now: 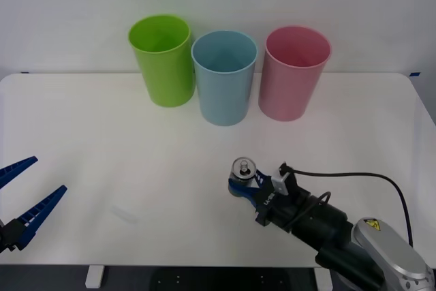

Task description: Grasp the object on the table and drop it into the matching bin: aluminum can to the light blue bin, PET bottle to the pink bin.

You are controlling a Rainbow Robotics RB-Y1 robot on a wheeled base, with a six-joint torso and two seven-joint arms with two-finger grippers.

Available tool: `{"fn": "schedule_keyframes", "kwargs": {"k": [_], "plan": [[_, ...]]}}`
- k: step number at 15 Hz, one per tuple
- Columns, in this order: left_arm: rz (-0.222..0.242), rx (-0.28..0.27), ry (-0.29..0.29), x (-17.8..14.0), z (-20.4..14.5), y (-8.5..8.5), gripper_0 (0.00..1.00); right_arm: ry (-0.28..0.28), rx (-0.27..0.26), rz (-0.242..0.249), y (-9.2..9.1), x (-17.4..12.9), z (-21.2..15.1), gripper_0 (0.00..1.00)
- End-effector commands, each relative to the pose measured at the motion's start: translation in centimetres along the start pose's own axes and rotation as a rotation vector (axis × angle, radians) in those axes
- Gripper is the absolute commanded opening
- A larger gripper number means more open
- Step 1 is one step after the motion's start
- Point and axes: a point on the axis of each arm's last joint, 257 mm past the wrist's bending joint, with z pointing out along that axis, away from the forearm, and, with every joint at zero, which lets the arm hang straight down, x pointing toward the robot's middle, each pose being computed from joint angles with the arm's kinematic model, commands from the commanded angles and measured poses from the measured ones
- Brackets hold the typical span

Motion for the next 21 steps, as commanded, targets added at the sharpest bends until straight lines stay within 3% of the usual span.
{"fn": "schedule_keyframes", "kwargs": {"k": [1, 11, 13, 16, 21], "plan": [[0.000, 0.000, 0.000, 0.0, 0.0, 0.0, 1.00, -0.038, 0.027, 0.016, -1.9, -2.0, -0.7, 0.00], [0.000, 0.000, 0.000, 0.0, 0.0, 0.0, 1.00, -0.146, 0.053, 0.101, -6.6, -10.3, -3.5, 0.00], [0.000, 0.000, 0.000, 0.0, 0.0, 0.0, 1.00, -0.170, 0.068, 0.053, -7.5, -12.6, -4.0, 0.00], [0.000, 0.000, 0.000, 0.0, 0.0, 0.0, 1.00, -0.203, 0.064, 0.021, -8.1, -15.3, -4.3, 0.00], [0.000, 0.000, 0.000, 0.0, 0.0, 0.0, 1.00, -0.236, 0.038, 0.028, -9.0, -19.0, -2.8, 0.00]]}}
